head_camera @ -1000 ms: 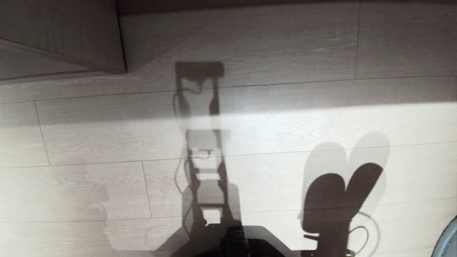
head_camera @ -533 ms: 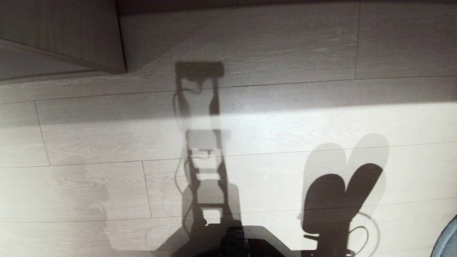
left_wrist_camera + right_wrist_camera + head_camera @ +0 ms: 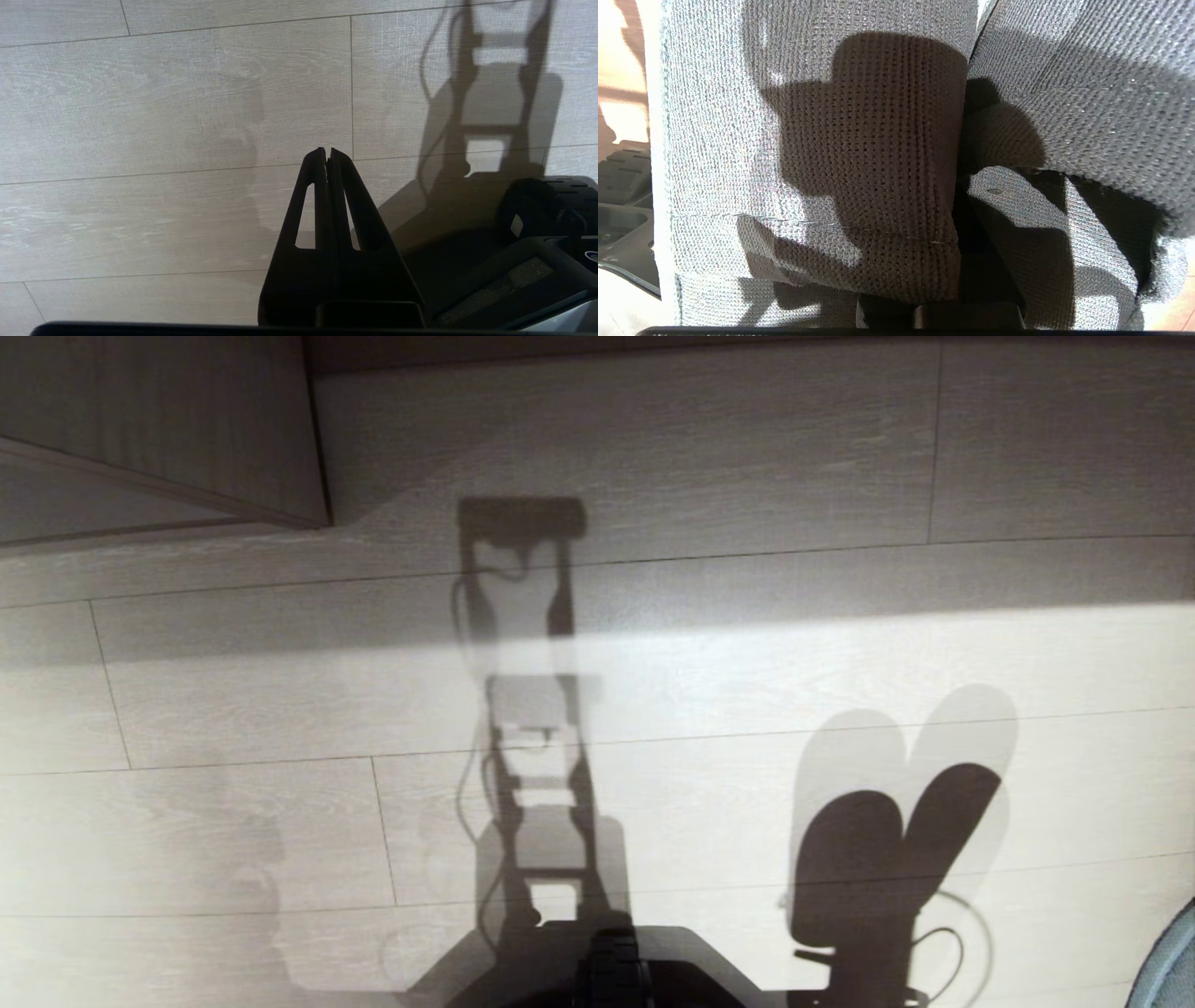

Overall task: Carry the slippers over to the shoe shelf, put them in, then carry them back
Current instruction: Place the slippers into the shoe cabinet

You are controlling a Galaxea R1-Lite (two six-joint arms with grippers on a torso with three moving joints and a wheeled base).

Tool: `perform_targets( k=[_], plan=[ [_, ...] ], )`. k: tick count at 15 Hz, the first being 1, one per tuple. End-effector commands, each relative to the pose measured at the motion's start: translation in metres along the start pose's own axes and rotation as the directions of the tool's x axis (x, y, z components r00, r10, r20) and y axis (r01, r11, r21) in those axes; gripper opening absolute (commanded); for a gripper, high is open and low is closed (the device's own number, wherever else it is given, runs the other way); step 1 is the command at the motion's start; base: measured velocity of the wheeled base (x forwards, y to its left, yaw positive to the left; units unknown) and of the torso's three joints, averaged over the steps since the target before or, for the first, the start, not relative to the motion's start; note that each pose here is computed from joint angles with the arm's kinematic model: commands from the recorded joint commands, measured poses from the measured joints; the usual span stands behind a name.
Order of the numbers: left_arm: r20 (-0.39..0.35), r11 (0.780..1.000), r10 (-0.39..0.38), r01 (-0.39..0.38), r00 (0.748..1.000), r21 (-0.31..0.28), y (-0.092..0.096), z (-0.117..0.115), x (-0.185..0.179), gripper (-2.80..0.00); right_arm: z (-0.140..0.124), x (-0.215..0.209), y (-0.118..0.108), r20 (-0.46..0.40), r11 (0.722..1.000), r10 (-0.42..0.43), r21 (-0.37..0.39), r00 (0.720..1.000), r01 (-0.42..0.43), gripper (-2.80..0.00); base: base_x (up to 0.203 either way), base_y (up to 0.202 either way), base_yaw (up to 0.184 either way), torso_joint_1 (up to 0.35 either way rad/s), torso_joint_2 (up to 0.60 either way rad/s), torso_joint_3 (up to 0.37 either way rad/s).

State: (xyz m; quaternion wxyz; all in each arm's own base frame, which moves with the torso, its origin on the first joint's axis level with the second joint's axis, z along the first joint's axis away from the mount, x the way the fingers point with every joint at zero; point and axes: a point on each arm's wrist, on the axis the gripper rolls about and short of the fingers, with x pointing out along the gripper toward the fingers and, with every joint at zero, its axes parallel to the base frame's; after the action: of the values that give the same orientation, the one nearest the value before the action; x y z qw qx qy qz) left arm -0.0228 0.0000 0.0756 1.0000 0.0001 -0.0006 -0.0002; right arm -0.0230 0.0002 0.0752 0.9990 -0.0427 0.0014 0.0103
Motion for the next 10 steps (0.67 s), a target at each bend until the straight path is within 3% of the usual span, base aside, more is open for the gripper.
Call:
perform_targets(
  k=[1, 4, 10],
  plan=[
    [0.000, 1.000, 0.000, 0.000, 1.000, 0.000, 0.0000, 0.0000, 0.0000, -2.80, -0.0003, 0.0003, 0.0000, -0.004, 1.000, 0.001, 0.000, 1.000, -0.001, -2.80, 0.000, 0.000, 0.000, 0.000, 0.00, 0.000],
    [0.000, 1.000, -0.001, 0.001, 1.000, -0.002, 0.0000, 0.0000, 0.0000, -2.80, -0.0003, 0.0003, 0.0000, -0.004, 1.000, 0.001, -0.002, 1.000, -0.001, -2.80, 0.000, 0.000, 0.000, 0.001, 0.00, 0.086],
    [0.000, 1.000, 0.001, -0.001, 1.000, -0.002, 0.0000, 0.0000, 0.0000, -2.80, -0.0004, 0.0003, 0.0000, -0.004, 1.000, 0.001, -0.003, 1.000, -0.001, -2.80, 0.000, 0.000, 0.000, 0.002, 0.00, 0.199]
  ],
)
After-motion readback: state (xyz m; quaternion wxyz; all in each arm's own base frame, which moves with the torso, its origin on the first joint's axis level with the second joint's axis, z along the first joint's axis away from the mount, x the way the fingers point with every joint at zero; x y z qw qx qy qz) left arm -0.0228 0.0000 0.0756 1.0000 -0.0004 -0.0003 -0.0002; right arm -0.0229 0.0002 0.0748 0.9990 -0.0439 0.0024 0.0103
